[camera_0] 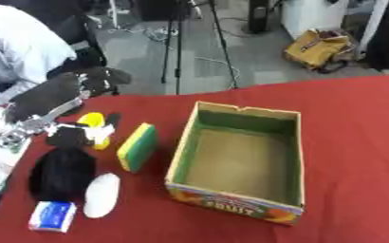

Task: Pick up objects on the table and place them in the box.

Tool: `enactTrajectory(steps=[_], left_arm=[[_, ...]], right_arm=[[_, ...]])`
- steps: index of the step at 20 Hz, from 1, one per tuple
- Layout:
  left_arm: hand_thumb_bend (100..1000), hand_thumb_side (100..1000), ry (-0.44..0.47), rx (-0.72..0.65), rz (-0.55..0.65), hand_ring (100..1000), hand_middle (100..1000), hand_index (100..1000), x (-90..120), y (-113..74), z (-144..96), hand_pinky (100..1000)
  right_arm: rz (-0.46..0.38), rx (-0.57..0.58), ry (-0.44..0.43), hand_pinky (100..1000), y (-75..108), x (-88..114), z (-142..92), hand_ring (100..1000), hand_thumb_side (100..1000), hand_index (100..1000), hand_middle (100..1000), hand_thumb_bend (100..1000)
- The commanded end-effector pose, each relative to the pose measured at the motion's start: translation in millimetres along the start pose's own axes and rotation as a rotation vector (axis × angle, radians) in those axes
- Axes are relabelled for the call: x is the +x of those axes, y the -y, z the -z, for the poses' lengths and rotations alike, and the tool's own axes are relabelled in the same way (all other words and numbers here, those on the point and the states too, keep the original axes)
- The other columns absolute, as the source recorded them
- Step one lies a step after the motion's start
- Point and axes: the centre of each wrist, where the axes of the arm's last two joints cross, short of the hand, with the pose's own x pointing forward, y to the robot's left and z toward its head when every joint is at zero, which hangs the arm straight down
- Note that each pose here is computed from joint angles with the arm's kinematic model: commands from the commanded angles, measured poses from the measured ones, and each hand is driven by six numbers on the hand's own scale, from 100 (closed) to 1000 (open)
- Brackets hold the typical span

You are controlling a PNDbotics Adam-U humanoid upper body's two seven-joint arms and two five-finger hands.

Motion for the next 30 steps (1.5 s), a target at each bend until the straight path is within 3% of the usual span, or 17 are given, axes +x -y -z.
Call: enactTrajectory(steps=[1,7,9,11,12,13,14,19,20,27,30], left_arm=[[100,402,-0.002,0.004,0.042,918,865,993,-7,-16.1,-1,850],[100,376,-0.101,0.02,0.013,950,895,1000,-16,-6.5,10,890],[100,369,-0.143,-0.037,-0.03,958,928,1000,-23,7.9,18,859],[100,405,-0.173,-0.093,-0.094,971,942,1000,-30,21.6,22,852],[100,463,-0.184,-0.112,-0.12,1000,967,1000,-32,26.2,23,900],[100,463,-0.202,-0.134,-0.154,1000,967,1000,-34,31.7,25,900],[100,517,-0.218,-0.154,-0.19,1000,983,1000,-36,36.4,26,979],[100,630,-0.232,-0.208,-0.339,1000,1000,1000,-36,46.5,37,1000],[100,738,-0.232,-0.217,-0.36,1000,1000,1000,-36,48.9,39,1000],[100,735,-0.269,-0.282,-0.443,1000,1000,1000,-38,56.5,41,1000],[100,835,-0.314,-0.296,-0.468,1000,1000,1000,-35,63.1,46,1000]], right_arm=[[0.001,0.022,0.018,849,0.1,4,9,780,1000,615,589,100],[-0.001,0.024,0.006,849,0.5,4,8,781,1000,615,589,100],[-0.002,0.023,-0.006,850,0.3,4,8,781,1000,614,589,100],[-0.003,0.022,-0.014,850,0.2,4,8,781,1000,614,589,100],[-0.004,0.021,-0.016,851,0.3,4,8,781,1000,614,589,100],[-0.004,0.02,-0.017,851,0.4,4,8,781,1000,614,589,100],[-0.005,0.019,-0.018,851,0.5,4,8,781,1000,613,589,100],[-0.01,0.016,-0.03,852,0.5,4,7,780,1000,612,585,100],[-0.009,0.017,-0.034,853,0.0,4,7,780,1000,612,584,100],[-0.004,0.022,-0.047,853,-1.9,3,8,778,1000,609,581,100],[-0.002,0.028,-0.053,856,-2.5,3,7,774,1000,605,574,100]])
